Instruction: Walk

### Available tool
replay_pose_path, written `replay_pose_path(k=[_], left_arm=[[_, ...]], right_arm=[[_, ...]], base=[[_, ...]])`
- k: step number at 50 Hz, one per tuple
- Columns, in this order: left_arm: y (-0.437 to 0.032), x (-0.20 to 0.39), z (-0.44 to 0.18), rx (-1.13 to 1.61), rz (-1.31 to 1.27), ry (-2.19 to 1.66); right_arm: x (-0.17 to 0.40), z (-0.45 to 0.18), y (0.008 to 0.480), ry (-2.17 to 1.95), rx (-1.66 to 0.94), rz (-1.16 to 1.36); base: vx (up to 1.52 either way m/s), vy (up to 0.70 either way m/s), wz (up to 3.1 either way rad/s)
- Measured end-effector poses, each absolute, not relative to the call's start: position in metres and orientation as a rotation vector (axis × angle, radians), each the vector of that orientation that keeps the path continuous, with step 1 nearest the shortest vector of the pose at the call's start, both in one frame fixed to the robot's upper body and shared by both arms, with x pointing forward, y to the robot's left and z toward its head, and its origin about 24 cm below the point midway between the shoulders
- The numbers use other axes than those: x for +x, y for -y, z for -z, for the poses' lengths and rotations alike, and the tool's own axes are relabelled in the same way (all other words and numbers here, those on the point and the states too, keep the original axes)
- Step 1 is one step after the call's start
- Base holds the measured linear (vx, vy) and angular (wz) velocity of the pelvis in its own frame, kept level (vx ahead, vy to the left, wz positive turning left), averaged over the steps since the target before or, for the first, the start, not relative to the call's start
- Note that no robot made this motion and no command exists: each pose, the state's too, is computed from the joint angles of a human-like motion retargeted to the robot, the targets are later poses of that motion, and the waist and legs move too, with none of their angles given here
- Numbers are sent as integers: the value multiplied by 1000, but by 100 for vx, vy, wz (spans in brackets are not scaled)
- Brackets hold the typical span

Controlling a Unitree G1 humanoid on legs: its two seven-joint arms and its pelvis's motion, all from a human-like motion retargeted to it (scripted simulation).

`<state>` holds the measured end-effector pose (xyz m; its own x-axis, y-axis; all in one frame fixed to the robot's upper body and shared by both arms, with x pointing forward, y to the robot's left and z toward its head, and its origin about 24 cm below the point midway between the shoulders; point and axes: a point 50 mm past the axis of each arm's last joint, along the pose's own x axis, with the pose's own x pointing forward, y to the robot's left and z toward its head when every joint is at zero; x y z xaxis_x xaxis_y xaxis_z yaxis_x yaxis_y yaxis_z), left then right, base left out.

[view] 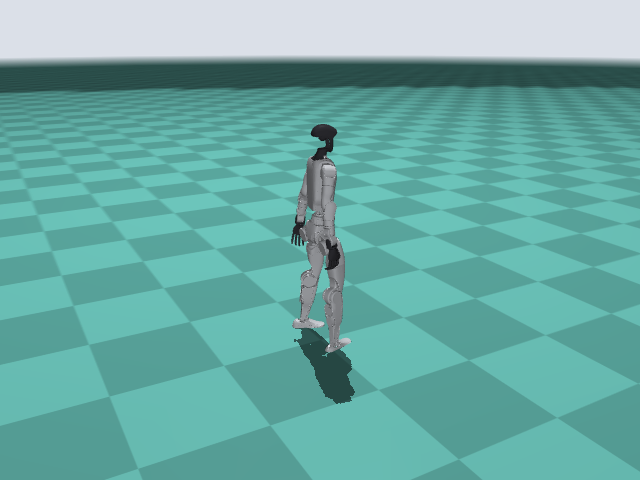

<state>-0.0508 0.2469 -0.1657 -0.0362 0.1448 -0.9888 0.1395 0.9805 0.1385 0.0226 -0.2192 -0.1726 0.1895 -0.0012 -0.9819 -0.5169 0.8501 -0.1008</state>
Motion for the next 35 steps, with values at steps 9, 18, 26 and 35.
replay_pose_path(k=[9, 18, 26, 35], left_arm=[[-266, 1, 163, 287, -19, -1451], [-271, 5, 162, 303, -59, -1444], [-250, 3, 168, 275, 24, -1478], [-214, 11, 176, 253, 158, -1463]], right_arm=[[42, 173, 208, -1291, -470, -394], [31, 174, 208, -1315, -481, -397], [25, 175, 209, -1335, -441, -345], [23, 175, 209, -1342, -491, -391]], base=[[-24, 9, -228], [-18, 17, -205], [-12, -4, -183], [-6, -15, -183]])
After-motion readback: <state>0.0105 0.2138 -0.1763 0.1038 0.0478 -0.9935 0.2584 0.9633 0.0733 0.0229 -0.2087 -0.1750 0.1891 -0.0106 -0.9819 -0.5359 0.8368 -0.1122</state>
